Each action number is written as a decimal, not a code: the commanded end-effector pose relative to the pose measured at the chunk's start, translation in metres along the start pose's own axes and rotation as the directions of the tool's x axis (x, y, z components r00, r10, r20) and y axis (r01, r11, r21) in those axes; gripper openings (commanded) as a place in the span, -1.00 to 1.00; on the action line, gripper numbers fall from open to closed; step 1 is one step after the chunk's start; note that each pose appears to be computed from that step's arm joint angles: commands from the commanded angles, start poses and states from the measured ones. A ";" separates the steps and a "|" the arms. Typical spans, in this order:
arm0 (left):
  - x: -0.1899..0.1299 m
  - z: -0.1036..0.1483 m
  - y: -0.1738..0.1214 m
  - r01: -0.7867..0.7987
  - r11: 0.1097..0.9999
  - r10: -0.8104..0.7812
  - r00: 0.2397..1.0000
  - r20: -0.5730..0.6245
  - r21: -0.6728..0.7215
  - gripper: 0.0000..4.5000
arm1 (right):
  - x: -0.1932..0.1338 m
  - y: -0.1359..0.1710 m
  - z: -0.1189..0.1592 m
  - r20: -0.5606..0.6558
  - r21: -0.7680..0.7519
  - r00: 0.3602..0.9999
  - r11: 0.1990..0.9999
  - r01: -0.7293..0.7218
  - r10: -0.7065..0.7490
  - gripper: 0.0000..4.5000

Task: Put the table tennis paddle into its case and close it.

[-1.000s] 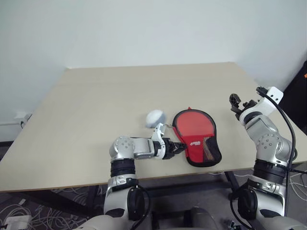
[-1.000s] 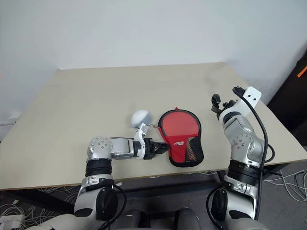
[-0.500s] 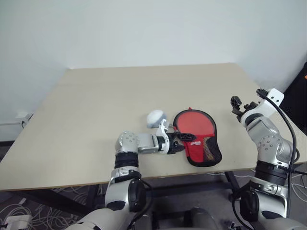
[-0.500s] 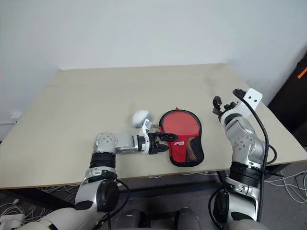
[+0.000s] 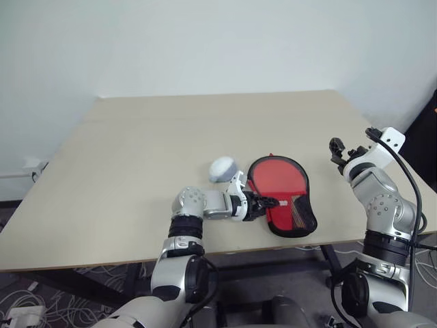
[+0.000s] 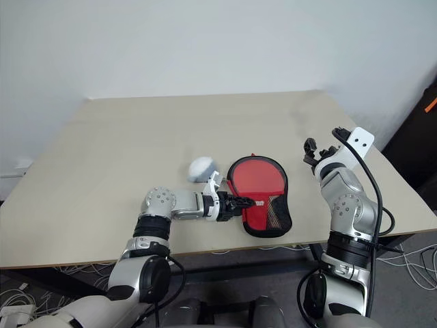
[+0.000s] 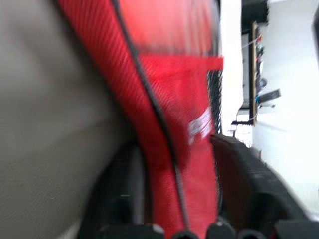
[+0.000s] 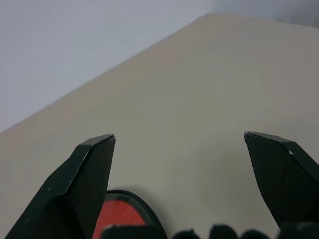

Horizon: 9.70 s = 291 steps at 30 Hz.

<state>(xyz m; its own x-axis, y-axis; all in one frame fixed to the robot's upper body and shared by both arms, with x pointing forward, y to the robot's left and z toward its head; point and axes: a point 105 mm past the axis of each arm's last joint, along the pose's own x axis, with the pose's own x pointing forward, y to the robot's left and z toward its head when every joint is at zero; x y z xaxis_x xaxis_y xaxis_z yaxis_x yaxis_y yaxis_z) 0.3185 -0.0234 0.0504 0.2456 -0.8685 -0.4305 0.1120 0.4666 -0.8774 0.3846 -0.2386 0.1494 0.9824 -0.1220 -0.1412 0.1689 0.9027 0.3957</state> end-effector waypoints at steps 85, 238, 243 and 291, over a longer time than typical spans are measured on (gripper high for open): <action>-0.156 0.015 -0.029 -0.095 0.827 0.104 0.994 0.015 0.554 0.70 | -0.039 0.077 -0.055 -0.286 -0.202 0.848 0.837 -0.509 0.446 1.00; 0.025 0.078 -0.069 -0.050 0.367 -0.142 0.984 0.109 0.929 0.77 | -0.102 0.107 -0.090 -0.468 -0.213 0.552 0.518 -0.828 0.690 -1.00; 0.004 0.090 -0.076 0.004 0.391 -0.207 0.975 0.084 0.921 0.77 | -0.100 0.105 -0.091 -0.481 -0.224 0.542 0.501 -0.836 0.689 -1.00; 0.008 -0.002 -0.009 0.274 0.174 -0.001 0.960 -0.278 0.946 -0.14 | -0.006 0.065 -0.064 -0.379 -0.257 0.849 0.839 -0.480 0.369 0.20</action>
<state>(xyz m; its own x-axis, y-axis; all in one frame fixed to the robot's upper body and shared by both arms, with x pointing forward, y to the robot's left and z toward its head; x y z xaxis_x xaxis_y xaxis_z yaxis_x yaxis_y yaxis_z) 0.3204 -0.0337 0.0553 -0.0188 -0.8931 -0.4495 0.9963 0.0209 -0.0834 0.3803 -0.1518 0.1094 0.8568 0.3996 -0.3259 -0.3628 0.9163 0.1699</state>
